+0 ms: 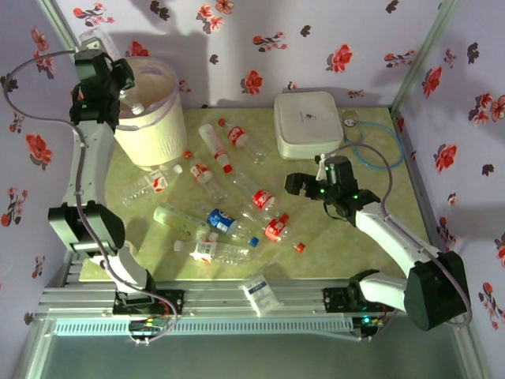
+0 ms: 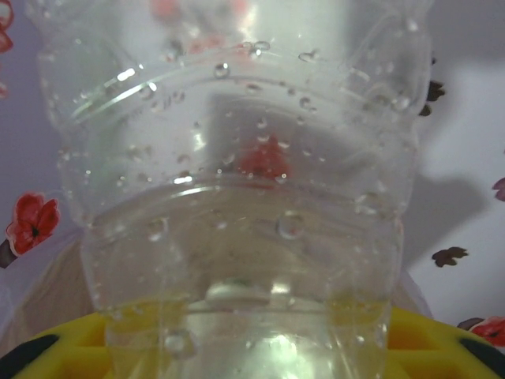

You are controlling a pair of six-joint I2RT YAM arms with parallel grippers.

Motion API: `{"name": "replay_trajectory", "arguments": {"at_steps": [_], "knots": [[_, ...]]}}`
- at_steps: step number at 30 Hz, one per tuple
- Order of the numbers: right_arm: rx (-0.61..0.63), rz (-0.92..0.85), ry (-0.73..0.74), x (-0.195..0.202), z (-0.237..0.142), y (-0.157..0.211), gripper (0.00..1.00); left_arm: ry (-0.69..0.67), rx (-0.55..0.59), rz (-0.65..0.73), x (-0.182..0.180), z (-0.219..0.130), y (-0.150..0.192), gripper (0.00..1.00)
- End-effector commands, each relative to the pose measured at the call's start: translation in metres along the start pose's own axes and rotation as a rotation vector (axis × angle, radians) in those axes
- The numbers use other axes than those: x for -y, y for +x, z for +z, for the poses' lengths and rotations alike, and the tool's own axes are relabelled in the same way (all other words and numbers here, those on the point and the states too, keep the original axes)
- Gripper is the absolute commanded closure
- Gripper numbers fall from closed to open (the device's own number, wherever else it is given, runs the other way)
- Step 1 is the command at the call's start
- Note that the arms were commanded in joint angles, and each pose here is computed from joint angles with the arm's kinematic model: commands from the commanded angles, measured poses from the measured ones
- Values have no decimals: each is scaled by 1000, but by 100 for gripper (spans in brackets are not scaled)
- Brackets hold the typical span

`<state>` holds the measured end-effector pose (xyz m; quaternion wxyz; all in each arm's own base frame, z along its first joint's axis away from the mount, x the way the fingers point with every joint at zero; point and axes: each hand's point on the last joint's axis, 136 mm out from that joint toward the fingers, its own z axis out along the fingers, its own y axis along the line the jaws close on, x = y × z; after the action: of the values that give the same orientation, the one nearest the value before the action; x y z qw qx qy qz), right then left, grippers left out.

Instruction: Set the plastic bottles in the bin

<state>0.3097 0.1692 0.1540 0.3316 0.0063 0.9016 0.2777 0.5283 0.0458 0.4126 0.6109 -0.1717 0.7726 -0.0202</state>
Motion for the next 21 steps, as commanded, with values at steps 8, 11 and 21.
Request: {"name": "replay_trajectory", "arguments": {"at_steps": [8,11,21], "knots": [[-17,-14,21,2,-6,4,1,-5,-235,92,-5,47,70,85],[-25,-15,34,5,-6,7,1,40,-337,117,0,57,103,81],[-95,-5,121,20,-4,17,1,52,-582,224,-3,80,199,62]]}}
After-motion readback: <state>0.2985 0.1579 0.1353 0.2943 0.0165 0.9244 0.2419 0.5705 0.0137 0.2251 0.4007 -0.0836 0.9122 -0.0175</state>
